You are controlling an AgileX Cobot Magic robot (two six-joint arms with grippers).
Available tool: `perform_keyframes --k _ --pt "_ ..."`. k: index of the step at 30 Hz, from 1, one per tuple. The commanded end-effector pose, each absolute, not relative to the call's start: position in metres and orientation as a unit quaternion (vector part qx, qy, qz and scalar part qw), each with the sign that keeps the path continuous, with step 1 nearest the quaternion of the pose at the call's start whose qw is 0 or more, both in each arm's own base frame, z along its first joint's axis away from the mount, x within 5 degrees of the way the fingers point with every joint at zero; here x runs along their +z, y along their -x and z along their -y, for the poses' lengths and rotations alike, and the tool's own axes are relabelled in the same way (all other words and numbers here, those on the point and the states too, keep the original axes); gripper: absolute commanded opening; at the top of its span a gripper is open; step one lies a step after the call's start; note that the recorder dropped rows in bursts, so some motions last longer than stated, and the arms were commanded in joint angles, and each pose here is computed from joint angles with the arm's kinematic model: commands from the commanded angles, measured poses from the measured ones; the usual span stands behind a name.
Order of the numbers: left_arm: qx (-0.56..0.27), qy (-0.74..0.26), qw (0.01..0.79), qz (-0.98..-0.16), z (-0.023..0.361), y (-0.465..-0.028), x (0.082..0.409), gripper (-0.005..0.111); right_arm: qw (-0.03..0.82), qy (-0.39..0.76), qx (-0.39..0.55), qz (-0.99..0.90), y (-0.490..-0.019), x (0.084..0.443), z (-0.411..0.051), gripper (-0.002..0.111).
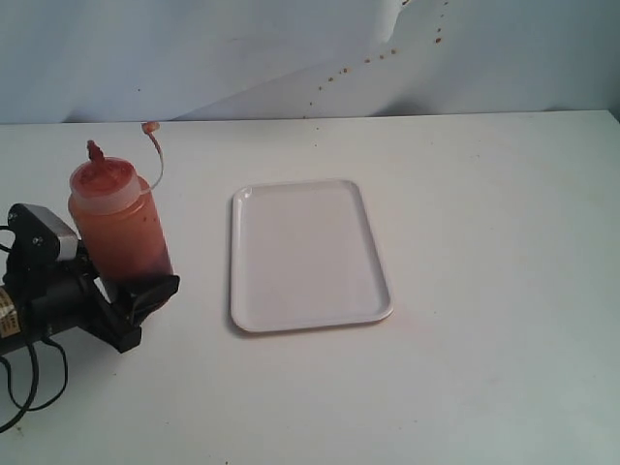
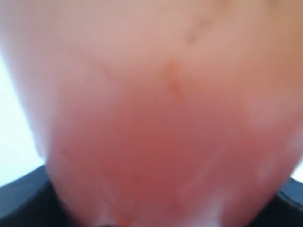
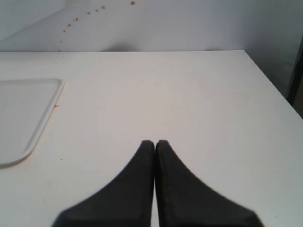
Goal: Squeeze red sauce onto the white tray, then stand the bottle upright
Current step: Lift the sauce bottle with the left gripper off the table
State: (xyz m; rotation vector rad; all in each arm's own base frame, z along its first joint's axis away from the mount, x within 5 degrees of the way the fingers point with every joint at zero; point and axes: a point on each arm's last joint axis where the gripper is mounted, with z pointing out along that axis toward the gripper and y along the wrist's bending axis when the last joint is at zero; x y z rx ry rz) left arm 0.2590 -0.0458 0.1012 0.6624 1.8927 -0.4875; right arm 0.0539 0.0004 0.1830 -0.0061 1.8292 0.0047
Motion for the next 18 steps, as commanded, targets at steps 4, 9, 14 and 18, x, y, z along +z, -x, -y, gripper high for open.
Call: perform_keyframes --k 4,9,14,18 --pt "-0.209 -0.265 0.533 -0.776 0.0461 -0.259 0.1088 0.0 0.614 0.0 0.0 -0.79 -0.0536 0.1828 0.0 0.0" --pt "-0.209 -0.265 0.533 -0.776 0.0461 -0.259 0.1088 0.0 0.614 0.0 0.0 -0.79 -0.0536 0.1828 0.0 0.0" --pt "-0.218 -0.286 0.526 -0.77 0.0488 -0.2563 0.1082 0.0 0.614 0.0 0.0 -0.79 -0.0536 0.1828 0.0 0.0" --pt "-0.218 -0.289 0.527 -0.769 0.049 -0.2562 0.1083 0.0 0.614 0.0 0.0 -0.79 -0.0536 0.1828 0.0 0.0"
